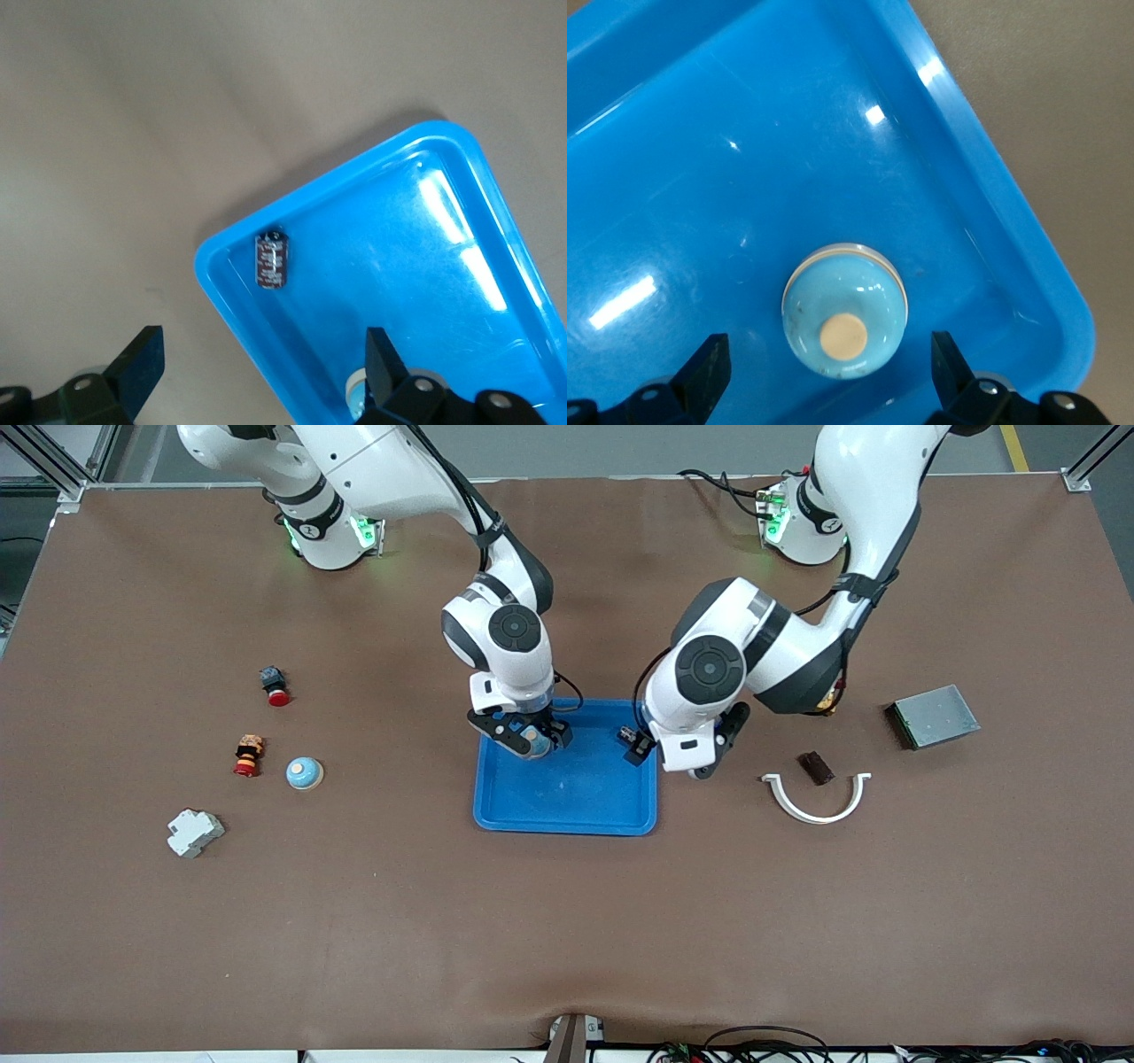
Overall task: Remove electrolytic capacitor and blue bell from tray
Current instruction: 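Move the right gripper to the second bell while the left gripper reaches the capacitor, then grasp the second bell with the right gripper while the left gripper grasps the capacitor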
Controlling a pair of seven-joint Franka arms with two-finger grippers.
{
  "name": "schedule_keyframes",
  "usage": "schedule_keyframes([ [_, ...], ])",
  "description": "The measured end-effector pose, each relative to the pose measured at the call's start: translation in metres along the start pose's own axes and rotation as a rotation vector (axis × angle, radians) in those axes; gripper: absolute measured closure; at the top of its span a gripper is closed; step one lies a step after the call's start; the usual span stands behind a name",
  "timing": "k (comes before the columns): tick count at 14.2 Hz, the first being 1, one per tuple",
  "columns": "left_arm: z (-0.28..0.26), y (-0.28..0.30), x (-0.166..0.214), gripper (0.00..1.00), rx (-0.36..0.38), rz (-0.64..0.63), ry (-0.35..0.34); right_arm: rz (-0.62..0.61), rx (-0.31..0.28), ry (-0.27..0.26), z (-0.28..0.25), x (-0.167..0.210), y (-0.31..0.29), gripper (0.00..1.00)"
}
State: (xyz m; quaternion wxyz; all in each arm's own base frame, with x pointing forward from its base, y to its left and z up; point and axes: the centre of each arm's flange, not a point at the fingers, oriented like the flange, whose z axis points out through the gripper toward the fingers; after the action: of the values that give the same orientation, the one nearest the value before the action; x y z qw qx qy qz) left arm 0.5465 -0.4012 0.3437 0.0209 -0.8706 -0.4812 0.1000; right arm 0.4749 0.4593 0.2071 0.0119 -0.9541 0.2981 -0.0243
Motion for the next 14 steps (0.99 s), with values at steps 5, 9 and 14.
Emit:
schedule_keyframes([
  [5, 0.020, 0.013, -0.007, 0.00, -0.058, -0.136, 0.019, 0.002, -0.003, 0.001, 0.008, 0.001, 0.001, 0.00],
  [9, 0.041, 0.020, -0.004, 0.00, -0.060, -0.191, 0.013, 0.006, 0.006, 0.006, 0.011, 0.004, 0.001, 0.00],
  [14, 0.064, 0.027, -0.014, 0.00, -0.088, -0.242, 0.038, 0.007, 0.004, 0.006, 0.019, 0.005, 0.002, 0.00],
])
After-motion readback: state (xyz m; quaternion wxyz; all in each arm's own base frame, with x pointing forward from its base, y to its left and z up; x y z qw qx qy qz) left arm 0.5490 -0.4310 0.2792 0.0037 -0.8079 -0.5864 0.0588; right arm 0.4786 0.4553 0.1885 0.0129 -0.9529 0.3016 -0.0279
